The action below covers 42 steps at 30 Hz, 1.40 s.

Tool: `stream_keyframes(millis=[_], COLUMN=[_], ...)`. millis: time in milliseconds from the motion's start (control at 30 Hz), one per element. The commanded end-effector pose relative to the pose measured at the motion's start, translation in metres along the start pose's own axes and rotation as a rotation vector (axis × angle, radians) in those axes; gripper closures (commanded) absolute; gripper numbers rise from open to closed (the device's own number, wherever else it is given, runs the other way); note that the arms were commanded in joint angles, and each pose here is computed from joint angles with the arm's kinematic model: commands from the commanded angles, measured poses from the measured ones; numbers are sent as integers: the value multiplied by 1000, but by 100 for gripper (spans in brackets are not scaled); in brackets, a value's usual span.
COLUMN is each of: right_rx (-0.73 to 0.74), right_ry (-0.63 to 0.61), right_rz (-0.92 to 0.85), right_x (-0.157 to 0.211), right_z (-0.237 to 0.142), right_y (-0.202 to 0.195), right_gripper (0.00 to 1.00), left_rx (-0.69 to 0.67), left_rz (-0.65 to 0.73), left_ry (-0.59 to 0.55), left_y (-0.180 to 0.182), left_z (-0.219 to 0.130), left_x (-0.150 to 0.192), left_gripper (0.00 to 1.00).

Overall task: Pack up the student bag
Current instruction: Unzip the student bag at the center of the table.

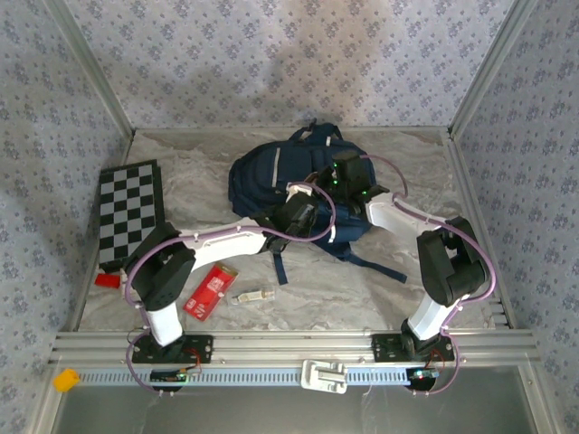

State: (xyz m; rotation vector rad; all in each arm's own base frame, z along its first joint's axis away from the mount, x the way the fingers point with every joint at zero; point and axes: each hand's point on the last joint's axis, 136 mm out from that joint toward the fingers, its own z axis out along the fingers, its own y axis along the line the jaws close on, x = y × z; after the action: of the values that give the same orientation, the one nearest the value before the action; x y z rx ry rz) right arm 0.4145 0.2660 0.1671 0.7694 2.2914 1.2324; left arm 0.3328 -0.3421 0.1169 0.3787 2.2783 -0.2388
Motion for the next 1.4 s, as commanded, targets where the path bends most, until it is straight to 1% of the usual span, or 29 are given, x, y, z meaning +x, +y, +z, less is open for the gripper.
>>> stream_keyframes(millis=[0,100,233,400,633,800,900,933,1000,1067,1133,1233,1367], right_rx=[-101,-96,-88,-75,-55,-50,-56,-59,-65,-71,-71,-88,-87], right_ry=[74,72,71,77,76,65,63,65,66,61,60,64,64], right_rz=[-63,-66,-72,-75,-92,-105,-106,-105,-100,-100,-99,-96,-96], right_x=[18,18,17,18,19,18,19,20,21,20,20,21,22], right_z=[0,1,1,1,0,-5,-6,-7,-7,-8,-7,-7,-6], right_y=[38,37,36,31,27,27,30,31,33,36,37,41,42], right_gripper=[100,100,100,100,100,100,100,100,100,100,100,100,100], left_rx=[170,199,199,220,260,240,258,264,293,276,245,195,141], left_rz=[82,106,120,78,63,40,18,0,-19,-18,-6,-14,-45], left_ry=[-90,-80,-85,-80,-73,-64,-47,-41,-32,-41,-46,-40,-45], left_y=[-43,-47,-45,-35,-18,-1,-1,-1,-6,-9,-10,-7,-3], left_z=[-8,-10,-13,-18,-29,-29,-31,-31,-34,-34,-30,-20,-8], left_x=[-34,-32,-32,-33,-29,-27,-23,-22,-18,-14,-10,-8,-14], left_gripper=[72,79,86,100,100,100,100,95,88,70,56,51,52])
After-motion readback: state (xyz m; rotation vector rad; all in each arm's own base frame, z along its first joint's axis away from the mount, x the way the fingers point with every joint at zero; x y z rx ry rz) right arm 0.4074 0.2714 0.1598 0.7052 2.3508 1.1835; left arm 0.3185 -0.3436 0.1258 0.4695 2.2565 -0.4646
